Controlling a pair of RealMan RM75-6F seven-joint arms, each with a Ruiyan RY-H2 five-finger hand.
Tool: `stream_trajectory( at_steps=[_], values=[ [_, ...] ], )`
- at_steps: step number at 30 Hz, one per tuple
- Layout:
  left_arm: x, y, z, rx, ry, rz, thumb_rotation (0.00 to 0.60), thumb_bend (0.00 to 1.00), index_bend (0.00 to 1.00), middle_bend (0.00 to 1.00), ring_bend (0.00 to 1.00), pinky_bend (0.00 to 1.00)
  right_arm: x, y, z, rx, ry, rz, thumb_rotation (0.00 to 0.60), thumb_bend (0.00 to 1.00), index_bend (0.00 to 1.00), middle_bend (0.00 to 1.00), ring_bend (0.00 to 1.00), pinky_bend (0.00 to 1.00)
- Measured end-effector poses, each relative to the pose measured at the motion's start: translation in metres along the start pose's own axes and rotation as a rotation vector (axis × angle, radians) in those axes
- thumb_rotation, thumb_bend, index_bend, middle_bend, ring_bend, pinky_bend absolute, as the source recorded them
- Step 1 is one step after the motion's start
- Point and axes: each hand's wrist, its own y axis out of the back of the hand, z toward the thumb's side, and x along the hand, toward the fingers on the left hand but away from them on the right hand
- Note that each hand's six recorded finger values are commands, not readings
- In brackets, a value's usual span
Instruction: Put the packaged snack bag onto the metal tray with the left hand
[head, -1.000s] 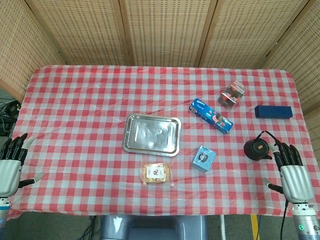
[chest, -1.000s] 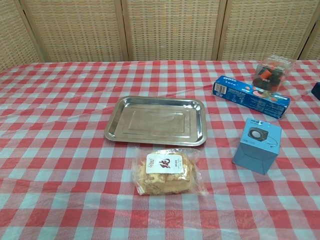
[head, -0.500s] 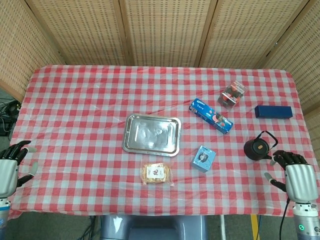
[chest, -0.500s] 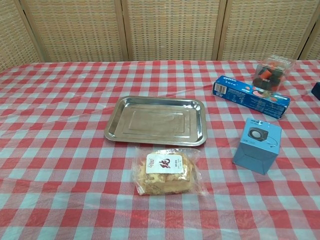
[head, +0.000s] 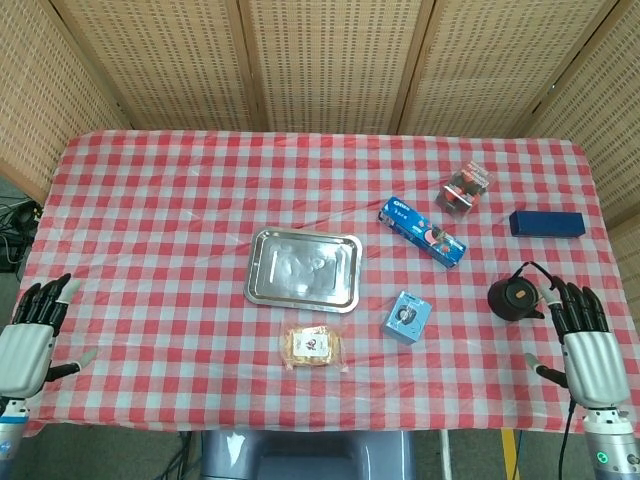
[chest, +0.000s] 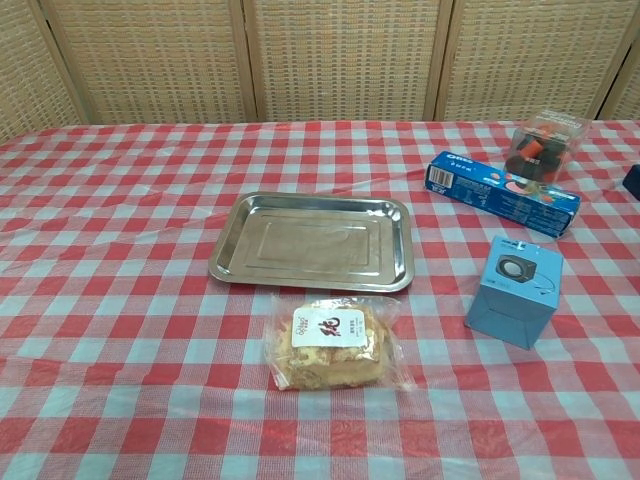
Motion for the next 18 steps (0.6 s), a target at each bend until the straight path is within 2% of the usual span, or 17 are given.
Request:
stream_trajectory(
  at_steps=[4, 10, 18],
  values=[
    [0.005, 0.000, 0.010, -0.009, -0.041, -0.017, 0.600, 0.18, 0.00, 0.00, 0.00, 0.00, 0.000, 0.001, -0.001, -0.006, -0.004, -0.002, 0.600, 0.07, 0.03, 0.00, 0.00, 0.00],
    [0.022, -0.009, 0.036, 0.008, -0.139, -0.100, 0.600, 0.17, 0.00, 0.00, 0.00, 0.00, -0.001, 0.001, -0.005, -0.009, -0.024, 0.001, 0.600, 0.07, 0.06, 0.00, 0.00, 0.00],
    [0.055, -0.038, 0.110, 0.089, -0.360, -0.235, 0.600, 0.18, 0.01, 0.00, 0.00, 0.00, -0.003, 0.008, -0.015, -0.033, -0.068, -0.022, 0.600, 0.07, 0.07, 0.00, 0.00, 0.00]
  ],
)
